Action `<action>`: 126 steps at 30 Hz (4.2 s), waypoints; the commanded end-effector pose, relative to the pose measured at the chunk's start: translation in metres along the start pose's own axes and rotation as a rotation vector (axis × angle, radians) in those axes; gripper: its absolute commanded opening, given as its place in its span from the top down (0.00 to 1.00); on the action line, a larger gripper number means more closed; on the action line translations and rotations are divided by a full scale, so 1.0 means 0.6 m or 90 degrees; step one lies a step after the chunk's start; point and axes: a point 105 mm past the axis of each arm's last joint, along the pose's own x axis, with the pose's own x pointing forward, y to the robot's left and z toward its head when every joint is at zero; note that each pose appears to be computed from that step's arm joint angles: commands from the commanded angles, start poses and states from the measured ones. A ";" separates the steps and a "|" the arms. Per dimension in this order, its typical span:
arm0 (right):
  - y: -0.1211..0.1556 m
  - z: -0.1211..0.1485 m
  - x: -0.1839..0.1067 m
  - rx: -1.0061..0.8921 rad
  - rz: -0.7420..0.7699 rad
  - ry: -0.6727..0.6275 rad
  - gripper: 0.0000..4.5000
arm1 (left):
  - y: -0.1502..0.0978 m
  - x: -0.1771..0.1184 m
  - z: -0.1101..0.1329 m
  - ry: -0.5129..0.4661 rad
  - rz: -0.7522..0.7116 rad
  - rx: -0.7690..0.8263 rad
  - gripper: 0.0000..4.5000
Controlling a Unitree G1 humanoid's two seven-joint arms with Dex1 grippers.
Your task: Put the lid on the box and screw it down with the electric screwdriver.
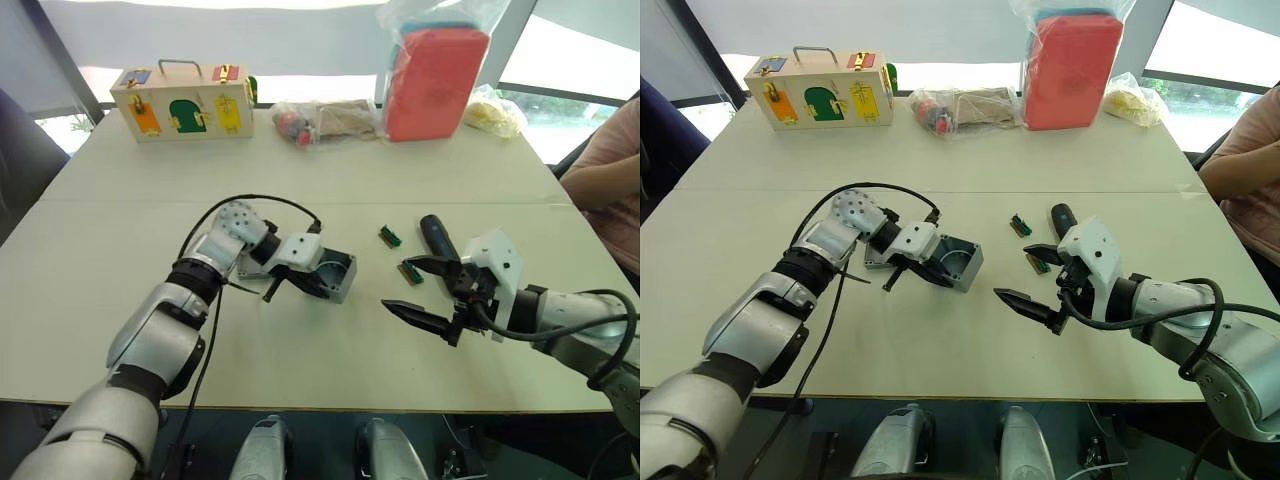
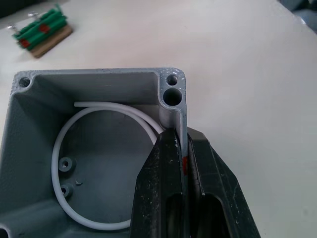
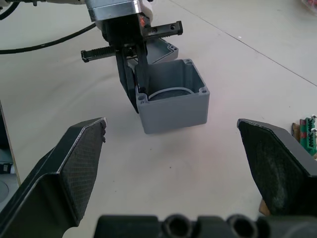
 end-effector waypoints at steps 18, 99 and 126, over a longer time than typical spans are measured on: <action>0.003 0.019 -0.012 -0.043 -0.015 -0.012 0.00 | 0.016 0.010 0.022 0.040 -0.059 0.054 0.77; -0.017 0.118 0.136 0.462 0.023 -0.206 0.00 | 0.058 -0.150 0.083 -0.377 0.788 -0.371 0.99; -0.018 0.153 0.118 0.255 0.028 -0.260 0.96 | 0.028 -0.161 0.074 -0.360 0.714 -0.370 0.37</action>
